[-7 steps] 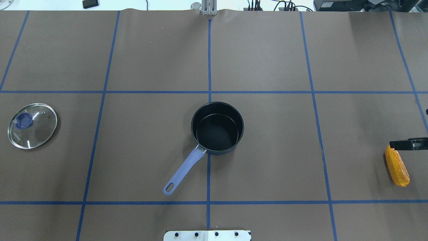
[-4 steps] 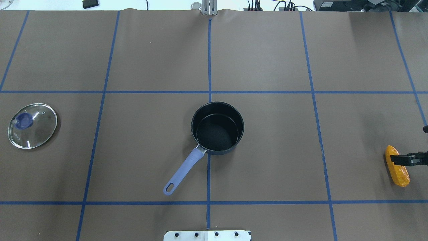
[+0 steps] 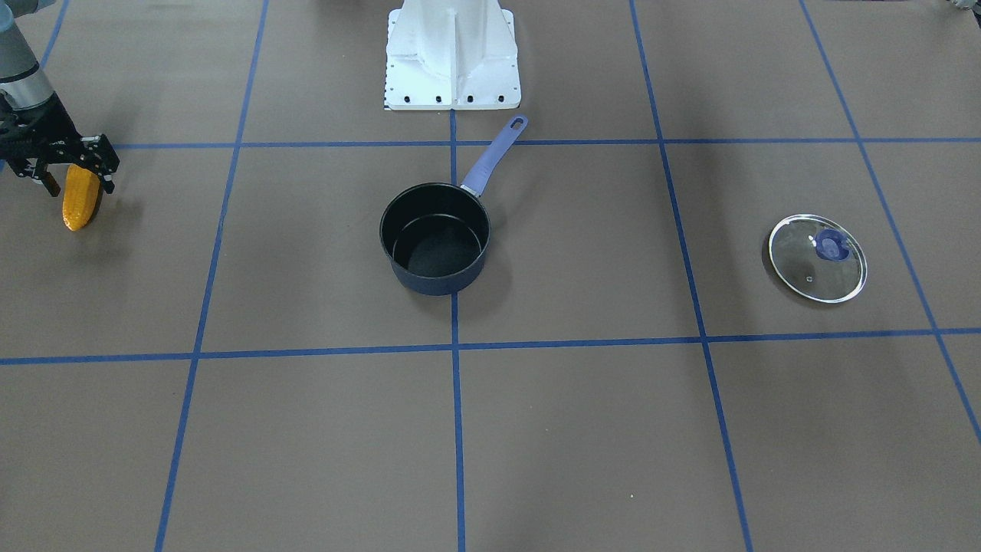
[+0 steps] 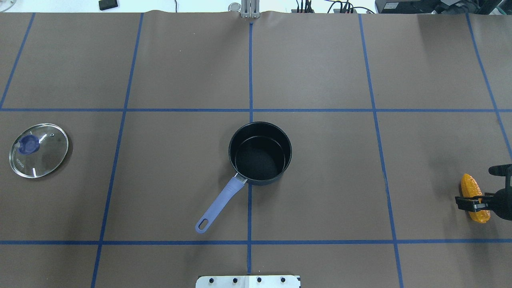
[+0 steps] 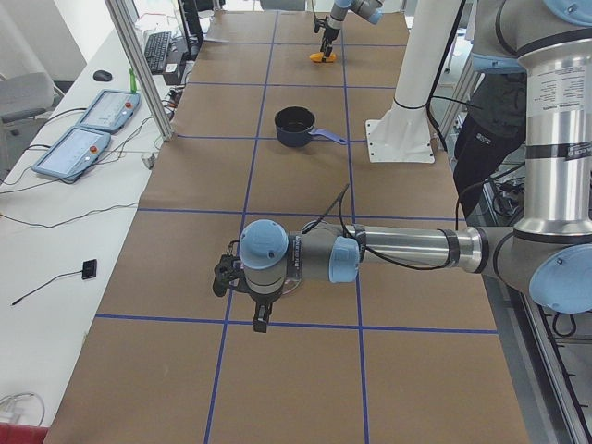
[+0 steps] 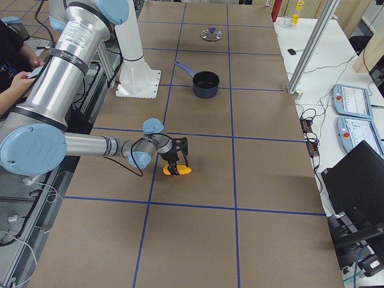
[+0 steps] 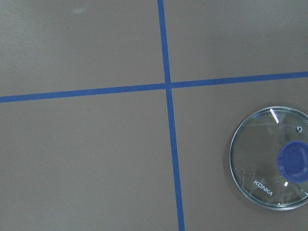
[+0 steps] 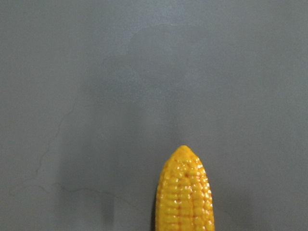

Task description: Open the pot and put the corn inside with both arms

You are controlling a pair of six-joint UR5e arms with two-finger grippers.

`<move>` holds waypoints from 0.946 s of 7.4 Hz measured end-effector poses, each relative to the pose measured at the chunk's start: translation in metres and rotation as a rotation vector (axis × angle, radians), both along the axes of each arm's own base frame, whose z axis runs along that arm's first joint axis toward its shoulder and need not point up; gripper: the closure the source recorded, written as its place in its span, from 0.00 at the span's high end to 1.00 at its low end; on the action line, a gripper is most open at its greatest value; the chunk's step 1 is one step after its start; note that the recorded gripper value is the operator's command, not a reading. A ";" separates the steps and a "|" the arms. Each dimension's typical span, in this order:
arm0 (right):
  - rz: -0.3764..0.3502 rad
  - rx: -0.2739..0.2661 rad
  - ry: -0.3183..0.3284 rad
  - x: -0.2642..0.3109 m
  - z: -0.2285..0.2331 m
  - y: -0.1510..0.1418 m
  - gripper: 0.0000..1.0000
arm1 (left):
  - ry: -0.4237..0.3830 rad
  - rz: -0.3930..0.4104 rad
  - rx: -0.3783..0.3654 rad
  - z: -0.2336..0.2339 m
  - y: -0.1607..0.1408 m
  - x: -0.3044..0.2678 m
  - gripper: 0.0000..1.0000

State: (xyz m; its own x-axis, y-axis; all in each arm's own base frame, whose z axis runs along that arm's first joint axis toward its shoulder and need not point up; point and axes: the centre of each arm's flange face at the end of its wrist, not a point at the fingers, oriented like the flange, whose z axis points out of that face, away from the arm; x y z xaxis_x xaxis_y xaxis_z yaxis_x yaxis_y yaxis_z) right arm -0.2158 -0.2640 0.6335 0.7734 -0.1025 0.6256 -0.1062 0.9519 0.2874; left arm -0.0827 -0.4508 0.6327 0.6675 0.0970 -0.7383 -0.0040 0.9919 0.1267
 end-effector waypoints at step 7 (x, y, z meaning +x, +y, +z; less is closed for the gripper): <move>0.025 0.074 -0.206 -0.044 -0.074 -0.049 0.00 | 0.000 0.001 -0.008 0.004 0.003 0.000 0.98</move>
